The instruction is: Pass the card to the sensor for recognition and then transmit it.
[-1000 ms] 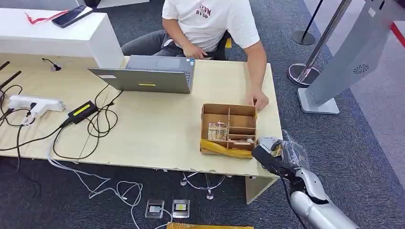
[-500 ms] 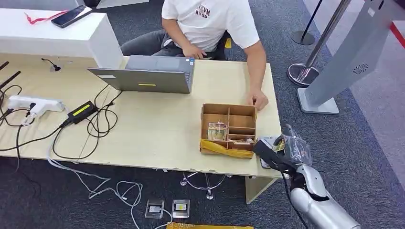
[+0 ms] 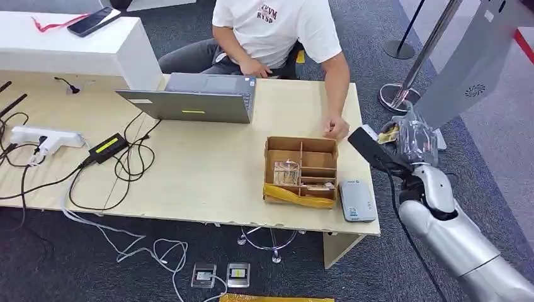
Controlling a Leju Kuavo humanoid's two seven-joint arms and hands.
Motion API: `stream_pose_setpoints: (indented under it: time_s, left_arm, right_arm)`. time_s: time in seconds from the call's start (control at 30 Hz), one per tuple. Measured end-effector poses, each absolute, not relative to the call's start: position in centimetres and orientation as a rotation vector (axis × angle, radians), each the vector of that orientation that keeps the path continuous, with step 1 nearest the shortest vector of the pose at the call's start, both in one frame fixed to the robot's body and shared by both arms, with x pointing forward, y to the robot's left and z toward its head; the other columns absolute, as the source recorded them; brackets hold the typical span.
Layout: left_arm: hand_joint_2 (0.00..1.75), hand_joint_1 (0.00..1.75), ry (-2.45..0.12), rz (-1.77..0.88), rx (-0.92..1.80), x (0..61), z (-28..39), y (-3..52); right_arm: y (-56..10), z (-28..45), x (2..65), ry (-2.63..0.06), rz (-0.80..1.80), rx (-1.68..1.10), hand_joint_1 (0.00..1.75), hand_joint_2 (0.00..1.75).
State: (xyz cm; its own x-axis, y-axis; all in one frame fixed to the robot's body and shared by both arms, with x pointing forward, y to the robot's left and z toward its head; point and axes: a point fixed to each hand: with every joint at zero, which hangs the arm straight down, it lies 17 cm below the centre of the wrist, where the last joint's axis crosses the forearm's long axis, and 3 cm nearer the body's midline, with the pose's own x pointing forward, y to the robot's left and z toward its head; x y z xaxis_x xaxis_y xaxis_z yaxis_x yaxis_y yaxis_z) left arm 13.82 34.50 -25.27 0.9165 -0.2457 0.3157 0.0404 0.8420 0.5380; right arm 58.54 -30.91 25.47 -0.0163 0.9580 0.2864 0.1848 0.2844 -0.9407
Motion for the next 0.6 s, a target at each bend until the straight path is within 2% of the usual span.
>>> stream_pose_setpoints:
  time_s: [0.23,0.6]
  left_arm:
    - [1.75,0.00,-0.397,-0.179,0.549,14.2,-25.2,34.2]
    - [1.75,0.00,-0.421,-0.223,0.556,15.4,-24.9,34.6]
  right_arm:
    - [-28.7,29.9,60.5,-1.458,1.018,-1.205,1.75,1.75]
    - [-24.6,28.3,62.5,-1.388,1.197,-1.241,1.75,1.75]
